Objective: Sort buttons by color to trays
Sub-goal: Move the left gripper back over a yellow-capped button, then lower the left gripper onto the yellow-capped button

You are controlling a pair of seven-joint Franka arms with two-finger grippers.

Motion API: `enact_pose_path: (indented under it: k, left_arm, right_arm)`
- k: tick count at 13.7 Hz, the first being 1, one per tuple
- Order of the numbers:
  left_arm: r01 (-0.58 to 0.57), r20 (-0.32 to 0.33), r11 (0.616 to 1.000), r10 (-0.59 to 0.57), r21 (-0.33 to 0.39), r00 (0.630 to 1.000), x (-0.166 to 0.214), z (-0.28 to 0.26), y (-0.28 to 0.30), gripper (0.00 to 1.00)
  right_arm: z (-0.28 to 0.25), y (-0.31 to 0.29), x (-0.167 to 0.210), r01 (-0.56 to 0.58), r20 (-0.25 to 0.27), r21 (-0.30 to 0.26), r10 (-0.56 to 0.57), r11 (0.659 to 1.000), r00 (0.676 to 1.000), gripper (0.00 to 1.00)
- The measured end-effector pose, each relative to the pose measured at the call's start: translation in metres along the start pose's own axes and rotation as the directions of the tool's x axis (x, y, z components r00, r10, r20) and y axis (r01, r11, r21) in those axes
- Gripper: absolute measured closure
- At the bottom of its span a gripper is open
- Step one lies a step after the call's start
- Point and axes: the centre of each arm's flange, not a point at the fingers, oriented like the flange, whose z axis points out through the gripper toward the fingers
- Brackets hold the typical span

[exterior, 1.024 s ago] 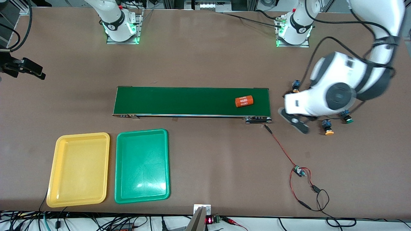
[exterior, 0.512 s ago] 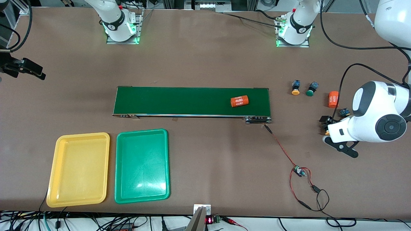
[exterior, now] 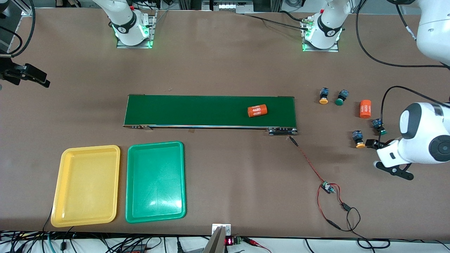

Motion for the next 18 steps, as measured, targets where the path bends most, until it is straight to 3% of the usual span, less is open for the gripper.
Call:
enact_pose_path:
  k: [3, 8, 18]
  left_arm:
    - [0.021, -0.003, 1.000, -0.021, -0.007, 1.000, 0.0043, 0.0062, 0.0001, 0.00]
    - [0.192, -0.008, 0.981, -0.192, -0.017, 0.981, 0.0054, 0.0043, -0.0005, 0.00]
    - [0.211, -0.007, 0.977, -0.211, -0.017, 0.977, 0.0056, 0.0049, -0.0004, 0.00]
  right_arm:
    - [0.0003, -0.0001, 0.0001, 0.000, 0.001, 0.000, 0.000, 1.000, 1.000, 0.00]
    - [0.0008, 0.0014, 0.0001, -0.003, 0.002, 0.000, 0.003, 1.000, 1.000, 0.00]
    - [0.0014, 0.0056, 0.0000, -0.010, 0.005, 0.000, 0.010, 1.000, 1.000, 0.00]
